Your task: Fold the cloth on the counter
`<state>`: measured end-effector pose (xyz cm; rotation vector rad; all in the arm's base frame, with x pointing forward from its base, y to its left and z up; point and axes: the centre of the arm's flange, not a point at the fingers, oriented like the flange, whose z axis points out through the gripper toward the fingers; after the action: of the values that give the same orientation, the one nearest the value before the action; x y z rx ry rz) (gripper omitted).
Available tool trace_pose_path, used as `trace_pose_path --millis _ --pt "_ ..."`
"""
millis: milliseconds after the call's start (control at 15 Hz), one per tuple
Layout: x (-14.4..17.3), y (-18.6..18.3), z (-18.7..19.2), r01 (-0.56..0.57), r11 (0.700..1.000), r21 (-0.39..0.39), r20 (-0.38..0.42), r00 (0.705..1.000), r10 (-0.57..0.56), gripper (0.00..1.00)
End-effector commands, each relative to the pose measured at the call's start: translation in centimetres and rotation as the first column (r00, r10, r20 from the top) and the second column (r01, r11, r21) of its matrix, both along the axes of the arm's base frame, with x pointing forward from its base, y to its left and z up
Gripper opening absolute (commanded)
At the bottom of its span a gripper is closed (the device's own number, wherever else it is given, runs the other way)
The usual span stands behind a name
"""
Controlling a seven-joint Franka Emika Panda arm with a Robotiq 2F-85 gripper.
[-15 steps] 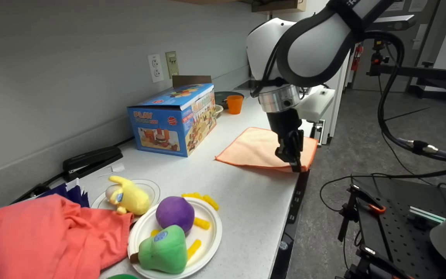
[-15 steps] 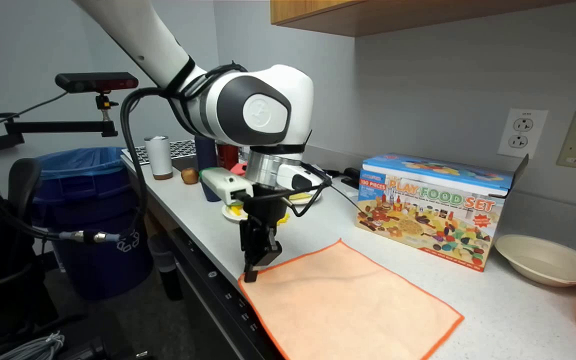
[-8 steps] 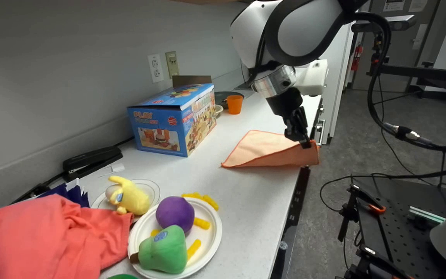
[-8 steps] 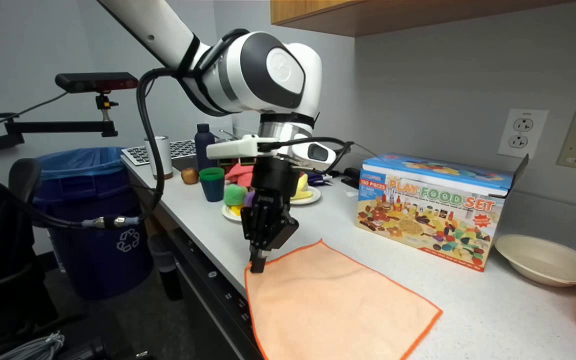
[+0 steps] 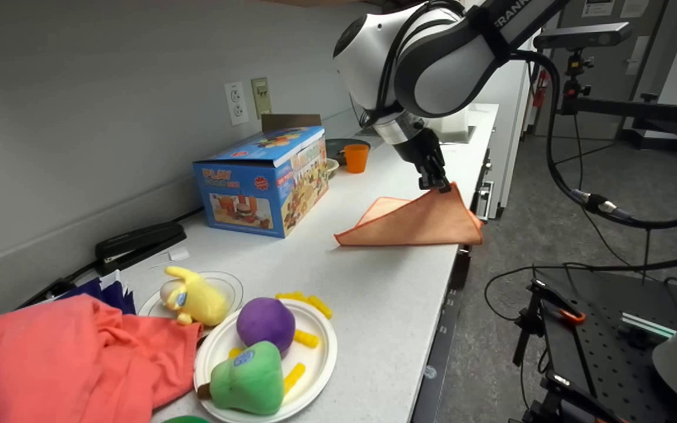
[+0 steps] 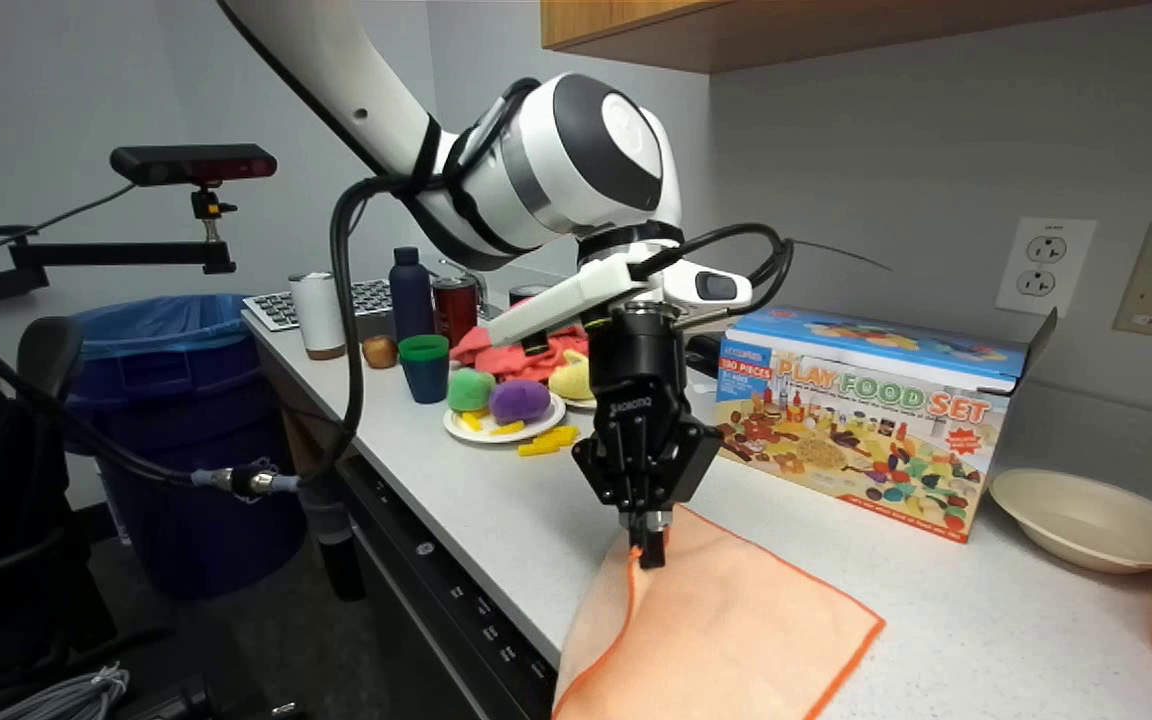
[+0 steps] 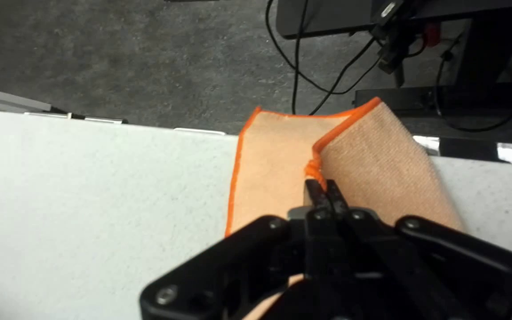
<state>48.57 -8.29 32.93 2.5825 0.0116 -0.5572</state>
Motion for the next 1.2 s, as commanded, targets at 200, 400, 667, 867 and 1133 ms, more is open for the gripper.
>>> trace_pose_path --millis 200,400,667,867,1133 --pt "5.7 1.3 -0.9 -0.071 0.987 -0.141 0.095 0.992 0.084 0.00" --pt "7.0 0.3 -1.2 -0.094 0.978 -0.184 0.132 0.984 0.119 0.00" --pt "8.1 -3.0 -1.6 -0.117 0.954 -0.278 0.166 0.972 0.167 0.00" --pt "8.9 -3.7 -2.1 -0.130 0.941 -0.312 0.188 0.962 0.195 0.00" --pt "9.3 -4.8 -2.8 -0.115 0.951 -0.287 0.226 0.957 0.184 0.00"
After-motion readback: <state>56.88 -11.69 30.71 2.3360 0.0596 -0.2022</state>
